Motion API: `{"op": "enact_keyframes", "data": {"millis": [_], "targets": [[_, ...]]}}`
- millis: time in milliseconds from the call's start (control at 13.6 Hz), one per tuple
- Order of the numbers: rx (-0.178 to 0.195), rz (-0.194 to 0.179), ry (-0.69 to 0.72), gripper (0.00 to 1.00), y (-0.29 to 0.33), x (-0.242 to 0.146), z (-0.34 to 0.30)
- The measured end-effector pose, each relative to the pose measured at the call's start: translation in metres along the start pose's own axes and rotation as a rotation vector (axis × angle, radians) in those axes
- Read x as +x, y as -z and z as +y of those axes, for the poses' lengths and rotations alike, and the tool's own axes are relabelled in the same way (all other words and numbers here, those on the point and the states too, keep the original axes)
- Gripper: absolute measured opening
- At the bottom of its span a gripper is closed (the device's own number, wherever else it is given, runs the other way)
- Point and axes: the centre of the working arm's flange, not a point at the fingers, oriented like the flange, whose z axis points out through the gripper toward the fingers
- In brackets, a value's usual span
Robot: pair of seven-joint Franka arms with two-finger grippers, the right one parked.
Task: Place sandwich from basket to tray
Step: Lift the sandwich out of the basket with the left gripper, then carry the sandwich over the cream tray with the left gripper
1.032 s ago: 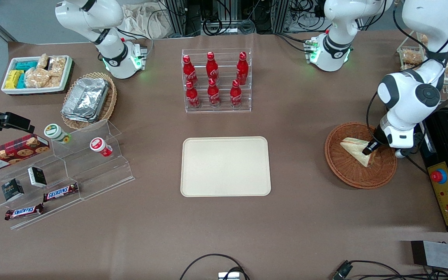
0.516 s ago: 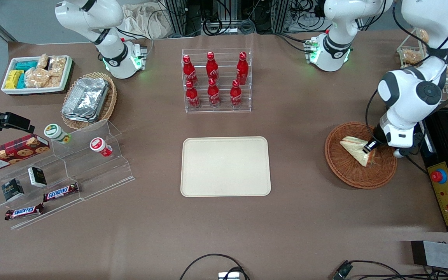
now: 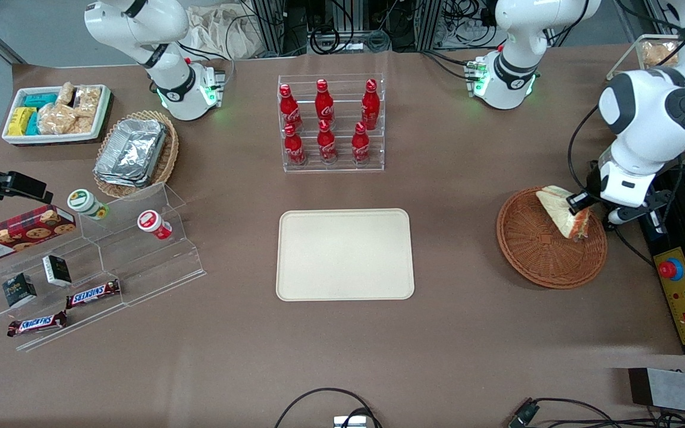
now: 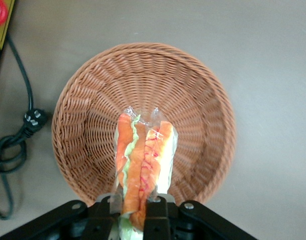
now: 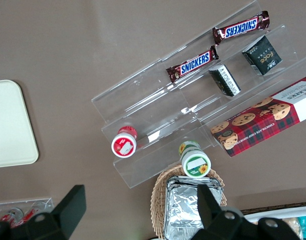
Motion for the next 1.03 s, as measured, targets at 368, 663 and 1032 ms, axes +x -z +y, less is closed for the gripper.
{"op": "enact_keyframes", "data": {"millis": [368, 663, 1032], "targets": [[0.016, -0.005, -0.244, 0.16, 0.091, -0.001, 0.09], [0.006, -0.009, -0.331, 0.16, 0.089, -0.03, 0.17], [0.029, 0.0, -0.259, 0.16, 0.07, -0.049, 0.259]]}}
